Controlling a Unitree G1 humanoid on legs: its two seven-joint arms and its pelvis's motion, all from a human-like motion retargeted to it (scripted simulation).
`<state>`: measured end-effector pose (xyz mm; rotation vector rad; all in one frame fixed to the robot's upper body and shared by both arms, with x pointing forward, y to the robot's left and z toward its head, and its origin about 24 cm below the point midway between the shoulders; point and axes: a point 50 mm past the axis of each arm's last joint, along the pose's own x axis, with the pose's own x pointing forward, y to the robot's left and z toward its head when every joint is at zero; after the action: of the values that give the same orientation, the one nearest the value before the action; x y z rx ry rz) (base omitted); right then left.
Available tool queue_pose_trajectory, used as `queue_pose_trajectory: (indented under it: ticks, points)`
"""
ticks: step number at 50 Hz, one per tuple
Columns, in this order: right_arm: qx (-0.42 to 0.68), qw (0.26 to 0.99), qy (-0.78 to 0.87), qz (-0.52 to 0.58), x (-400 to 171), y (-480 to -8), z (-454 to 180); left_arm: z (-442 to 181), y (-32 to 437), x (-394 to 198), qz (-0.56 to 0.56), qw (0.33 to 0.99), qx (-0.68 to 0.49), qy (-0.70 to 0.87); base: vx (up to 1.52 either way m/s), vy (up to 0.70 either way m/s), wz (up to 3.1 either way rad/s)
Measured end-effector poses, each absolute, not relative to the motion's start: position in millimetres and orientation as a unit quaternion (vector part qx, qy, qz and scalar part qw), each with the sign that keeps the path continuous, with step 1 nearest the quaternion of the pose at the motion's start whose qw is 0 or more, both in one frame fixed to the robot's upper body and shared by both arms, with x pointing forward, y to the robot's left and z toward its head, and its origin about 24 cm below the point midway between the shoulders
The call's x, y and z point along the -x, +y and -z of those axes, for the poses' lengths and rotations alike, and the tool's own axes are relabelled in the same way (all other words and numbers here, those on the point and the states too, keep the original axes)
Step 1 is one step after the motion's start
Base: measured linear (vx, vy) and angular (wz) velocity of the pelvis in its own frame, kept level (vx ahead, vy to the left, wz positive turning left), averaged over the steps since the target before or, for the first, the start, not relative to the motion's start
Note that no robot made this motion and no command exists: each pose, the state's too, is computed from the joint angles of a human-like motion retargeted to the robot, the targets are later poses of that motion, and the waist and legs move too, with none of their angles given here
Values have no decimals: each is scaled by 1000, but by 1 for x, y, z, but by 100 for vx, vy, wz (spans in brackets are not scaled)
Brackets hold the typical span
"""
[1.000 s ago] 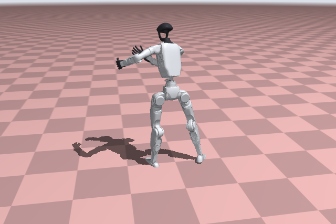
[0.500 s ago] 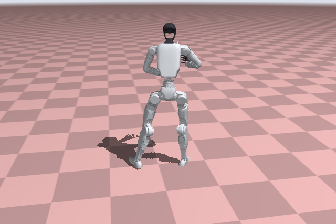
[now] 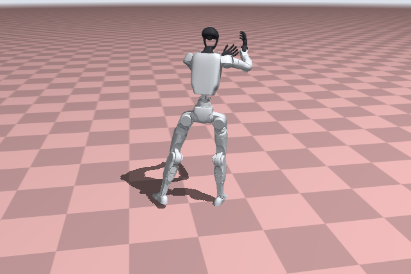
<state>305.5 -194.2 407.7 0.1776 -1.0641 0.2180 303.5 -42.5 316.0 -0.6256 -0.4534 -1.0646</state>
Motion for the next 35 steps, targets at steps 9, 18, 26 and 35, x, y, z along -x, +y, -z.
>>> queue_pose_trajectory:
  ticks: [9, 18, 26, 35]
  points:
    - [-210, 942, -260, -34, -351, -171, -232, -181, 9, -327, 408, 870, 274, -31, -8, 19, 28]
    - [-46, 991, -85, -88, -312, -99, -92, -51, 133, -286, 257, 934, 222, 114, -4, 27, 79]
    - [-249, 949, -6, -192, -279, -45, -80, -44, 241, -245, 122, 965, 187, 140, 11, 35, 115]
    - [-249, 905, -127, -322, -280, 4, -159, -138, 309, -258, 79, 994, 67, 38, 8, 16, 74]
